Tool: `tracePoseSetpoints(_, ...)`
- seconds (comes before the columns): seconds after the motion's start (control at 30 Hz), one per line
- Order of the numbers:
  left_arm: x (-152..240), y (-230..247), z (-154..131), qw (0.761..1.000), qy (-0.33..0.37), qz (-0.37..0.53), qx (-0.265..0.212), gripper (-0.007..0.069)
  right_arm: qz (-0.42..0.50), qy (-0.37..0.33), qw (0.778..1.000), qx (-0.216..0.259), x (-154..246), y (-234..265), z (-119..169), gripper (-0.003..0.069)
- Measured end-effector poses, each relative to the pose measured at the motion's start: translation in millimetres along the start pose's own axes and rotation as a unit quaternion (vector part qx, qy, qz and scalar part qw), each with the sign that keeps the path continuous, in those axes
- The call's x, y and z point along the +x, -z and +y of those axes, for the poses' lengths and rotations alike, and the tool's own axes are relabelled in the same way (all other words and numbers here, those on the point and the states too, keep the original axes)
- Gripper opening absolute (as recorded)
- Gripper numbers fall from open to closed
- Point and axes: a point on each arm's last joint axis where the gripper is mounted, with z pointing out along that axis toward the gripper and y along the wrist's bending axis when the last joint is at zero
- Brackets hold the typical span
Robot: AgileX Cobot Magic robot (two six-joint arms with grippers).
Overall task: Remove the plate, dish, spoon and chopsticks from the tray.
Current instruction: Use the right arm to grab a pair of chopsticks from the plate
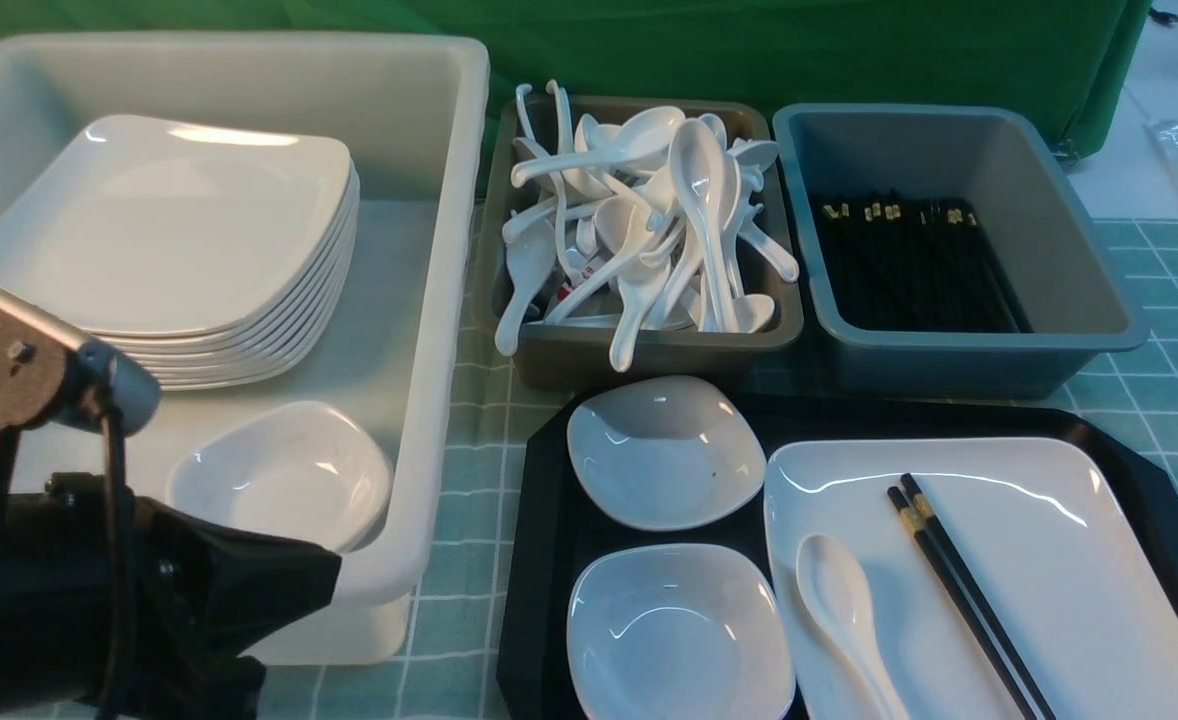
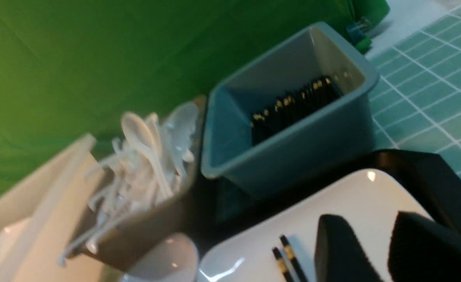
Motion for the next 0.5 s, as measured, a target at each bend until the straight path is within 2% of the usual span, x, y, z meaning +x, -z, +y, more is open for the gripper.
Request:
tracePoseSetpoints(0.1,-1,-2,3,1.000,-0.003,-0.003,-0.009,0.0018,0.047,-0.012,0.999,0.011,-5,1,6,0.0195)
tracePoseSetpoints(0.17,-2,-2,4,1.000,-0.005,-0.008,-0.015,0.0018,0.098,0.027,0.995,0.011,-17,1,18,0.0172)
tracePoseSetpoints(0.23,-2,-2,4,1.000,-0.005,-0.009,-0.015,0.0018,0.179,0.112,0.977,-0.002,-35,-5,38,0.0165)
tracePoseSetpoints(0.27,-2,-2,4,1.000,-0.005,-0.009,-0.015,0.0018,0.192,0.119,0.974,-0.001,-35,-5,39,0.0164)
tracePoseSetpoints(0.33,-2,-2,4,1.000,-0.006,-0.008,-0.015,0.0018,0.265,0.179,0.947,-0.015,-45,-15,55,0.0164)
tracePoseSetpoints(0.37,-1,-2,3,1.000,-0.009,-0.006,-0.013,0.0018,0.314,0.224,0.922,-0.027,-52,-25,67,0.0164)
tracePoseSetpoints(0.47,-1,0,0,1.000,-0.023,-0.005,0.001,0.0018,0.408,0.282,0.868,-0.032,-50,-51,84,0.0167)
tracePoseSetpoints(0.5,0,3,-5,0.999,-0.034,-0.008,0.020,0.0018,0.445,0.303,0.842,-0.031,-47,-65,90,0.0170)
